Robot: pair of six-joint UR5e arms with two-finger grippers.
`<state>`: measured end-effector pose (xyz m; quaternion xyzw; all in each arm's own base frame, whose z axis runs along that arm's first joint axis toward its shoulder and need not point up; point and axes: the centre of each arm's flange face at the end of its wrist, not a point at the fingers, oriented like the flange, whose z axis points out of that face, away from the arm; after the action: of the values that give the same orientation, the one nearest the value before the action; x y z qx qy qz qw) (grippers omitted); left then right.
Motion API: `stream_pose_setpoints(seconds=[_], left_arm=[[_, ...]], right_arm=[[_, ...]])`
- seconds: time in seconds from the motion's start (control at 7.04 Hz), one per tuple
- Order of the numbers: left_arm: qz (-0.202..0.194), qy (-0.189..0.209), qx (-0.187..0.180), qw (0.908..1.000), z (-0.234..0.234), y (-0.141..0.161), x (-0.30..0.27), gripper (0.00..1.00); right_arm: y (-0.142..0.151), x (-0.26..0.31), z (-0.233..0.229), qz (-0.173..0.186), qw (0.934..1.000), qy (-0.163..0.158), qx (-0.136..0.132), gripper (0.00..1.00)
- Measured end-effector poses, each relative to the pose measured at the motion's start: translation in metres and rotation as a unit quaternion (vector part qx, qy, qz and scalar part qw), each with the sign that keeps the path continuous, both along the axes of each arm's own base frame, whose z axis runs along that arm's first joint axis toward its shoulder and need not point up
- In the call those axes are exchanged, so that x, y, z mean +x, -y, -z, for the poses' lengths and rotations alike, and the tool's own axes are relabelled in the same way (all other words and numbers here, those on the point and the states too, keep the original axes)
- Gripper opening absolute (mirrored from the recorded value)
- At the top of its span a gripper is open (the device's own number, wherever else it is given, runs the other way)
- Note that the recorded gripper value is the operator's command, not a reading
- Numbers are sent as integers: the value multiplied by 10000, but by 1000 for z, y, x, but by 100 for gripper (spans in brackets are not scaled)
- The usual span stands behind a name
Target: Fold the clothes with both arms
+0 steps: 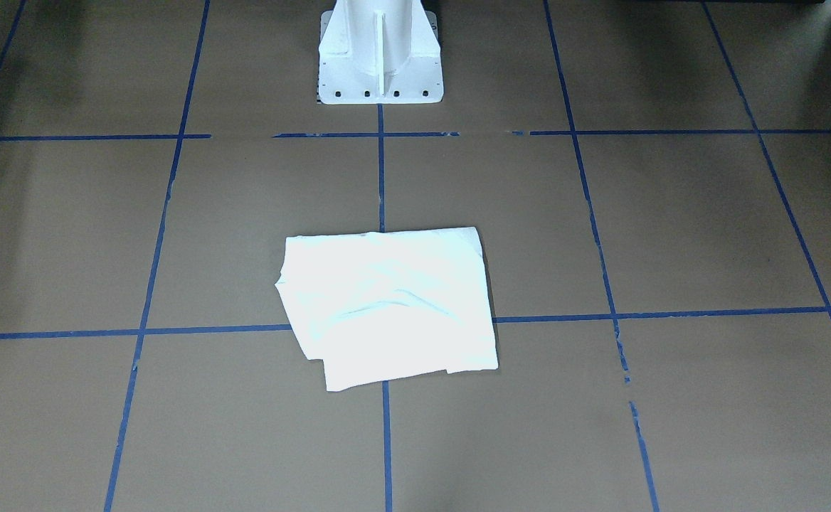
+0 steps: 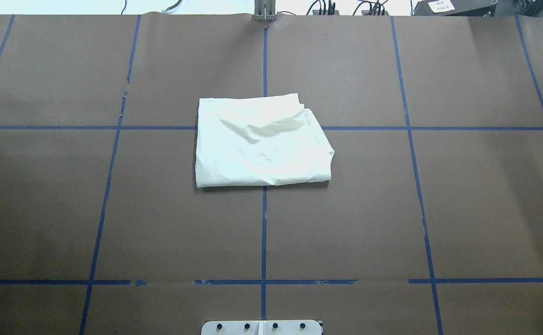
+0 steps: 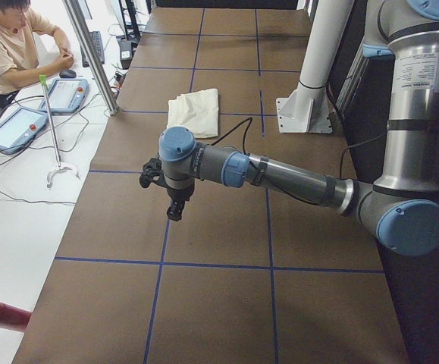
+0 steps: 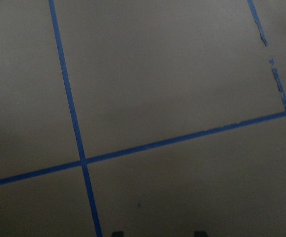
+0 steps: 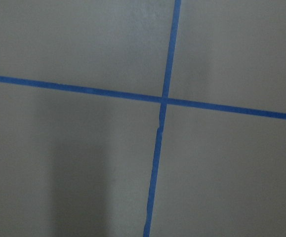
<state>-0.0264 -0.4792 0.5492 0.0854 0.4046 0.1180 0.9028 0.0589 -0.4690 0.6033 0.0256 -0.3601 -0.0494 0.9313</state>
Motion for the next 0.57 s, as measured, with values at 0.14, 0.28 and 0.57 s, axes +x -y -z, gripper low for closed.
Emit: stream_pose_setpoints(seconds=[0.14, 0.28, 0.57], left_arm=[[-103, 8, -150, 9998, -19, -16, -2, 100], [-48, 33, -310, 9995, -28, -22, -4, 100], [311, 73, -813, 9962, -47, -19, -10, 100]], right_arm=[[-11, 1, -10, 20, 9999, 70, -105, 100], [-19, 1, -17, 17, 9998, 99, -190, 100], [-26, 1, -22, 21, 9996, 121, -249, 100]])
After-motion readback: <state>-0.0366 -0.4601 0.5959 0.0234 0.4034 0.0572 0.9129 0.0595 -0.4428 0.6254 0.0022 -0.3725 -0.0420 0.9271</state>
